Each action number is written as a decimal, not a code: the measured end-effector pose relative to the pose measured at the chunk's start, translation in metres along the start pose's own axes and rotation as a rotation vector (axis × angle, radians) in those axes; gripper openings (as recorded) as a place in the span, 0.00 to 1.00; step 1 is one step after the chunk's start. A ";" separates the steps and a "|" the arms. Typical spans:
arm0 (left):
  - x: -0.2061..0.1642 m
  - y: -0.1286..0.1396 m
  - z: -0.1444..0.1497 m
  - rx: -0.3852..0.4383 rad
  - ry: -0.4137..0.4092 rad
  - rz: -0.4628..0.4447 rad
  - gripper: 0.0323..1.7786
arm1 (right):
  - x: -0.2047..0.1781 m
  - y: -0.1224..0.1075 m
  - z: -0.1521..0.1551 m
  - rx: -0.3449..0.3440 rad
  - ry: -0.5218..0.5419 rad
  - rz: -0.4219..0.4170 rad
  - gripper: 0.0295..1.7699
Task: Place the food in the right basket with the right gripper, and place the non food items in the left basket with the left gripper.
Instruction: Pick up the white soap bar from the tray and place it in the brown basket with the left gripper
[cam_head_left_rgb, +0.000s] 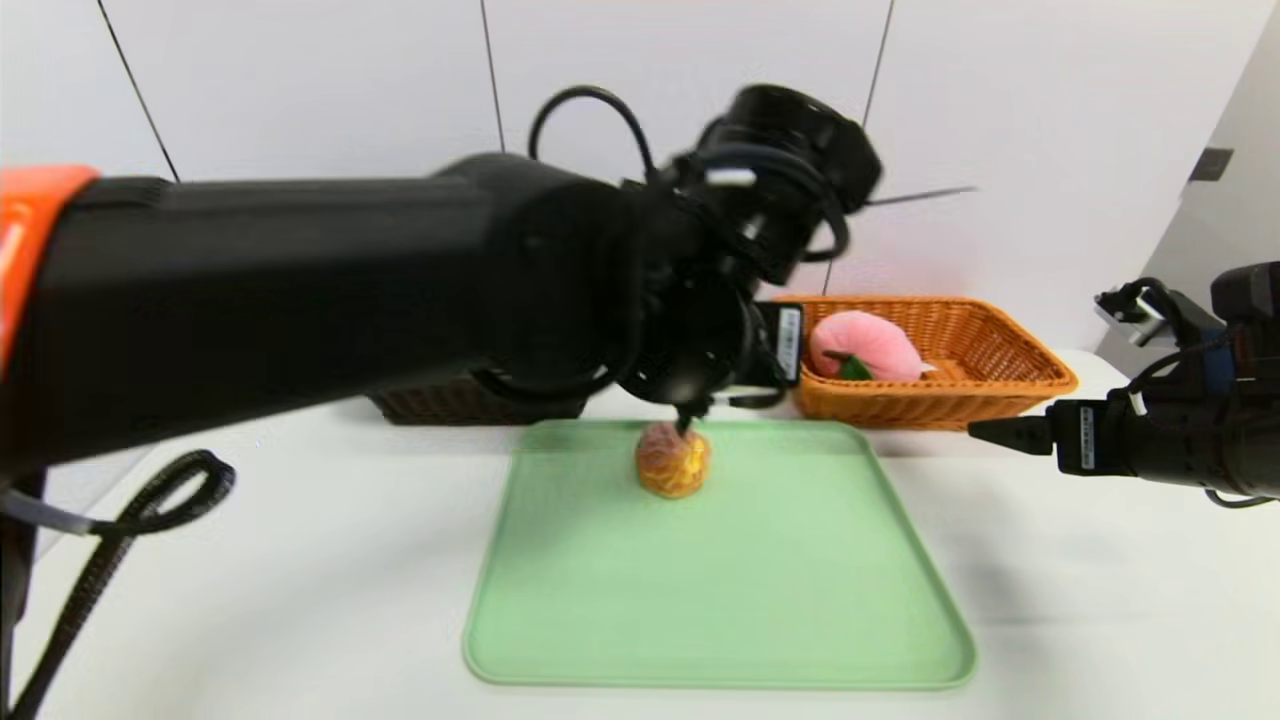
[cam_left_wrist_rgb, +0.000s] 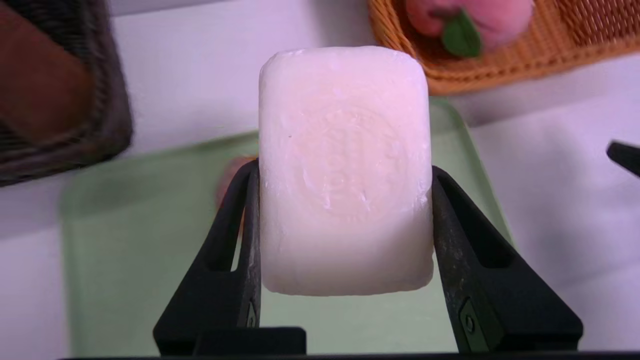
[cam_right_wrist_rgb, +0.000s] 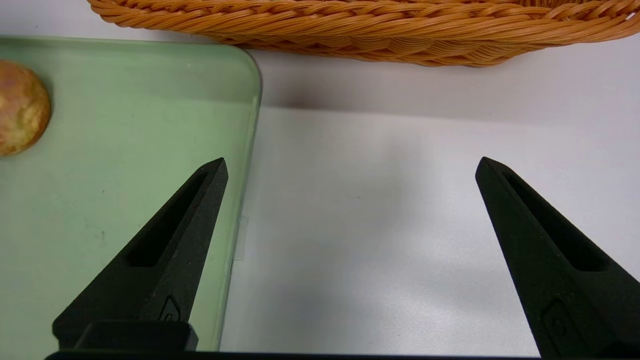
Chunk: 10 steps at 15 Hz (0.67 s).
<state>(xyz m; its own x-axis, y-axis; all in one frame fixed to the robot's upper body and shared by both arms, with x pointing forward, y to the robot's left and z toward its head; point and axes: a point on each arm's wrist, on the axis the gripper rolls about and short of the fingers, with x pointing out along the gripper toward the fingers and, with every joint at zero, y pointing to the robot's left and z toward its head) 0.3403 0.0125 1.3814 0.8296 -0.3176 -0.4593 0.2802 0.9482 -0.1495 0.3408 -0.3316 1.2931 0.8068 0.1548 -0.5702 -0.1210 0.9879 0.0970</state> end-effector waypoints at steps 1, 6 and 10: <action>-0.001 0.021 0.014 -0.028 -0.010 0.018 0.54 | 0.001 0.000 0.000 0.001 0.004 -0.001 0.97; -0.004 0.131 0.069 -0.127 -0.074 0.140 0.54 | 0.004 -0.002 0.002 0.005 0.005 -0.006 0.97; -0.008 0.217 0.090 -0.145 -0.099 0.250 0.53 | 0.005 -0.003 0.004 0.009 -0.001 -0.009 0.97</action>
<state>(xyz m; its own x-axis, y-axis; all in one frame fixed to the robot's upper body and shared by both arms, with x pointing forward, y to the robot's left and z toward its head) 0.4382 0.2199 1.4312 0.9092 -0.0661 -0.4112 -0.0047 0.9856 -0.1690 0.3472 -0.3338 1.2936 0.8087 0.1457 -0.5699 -0.1086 0.9892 0.0987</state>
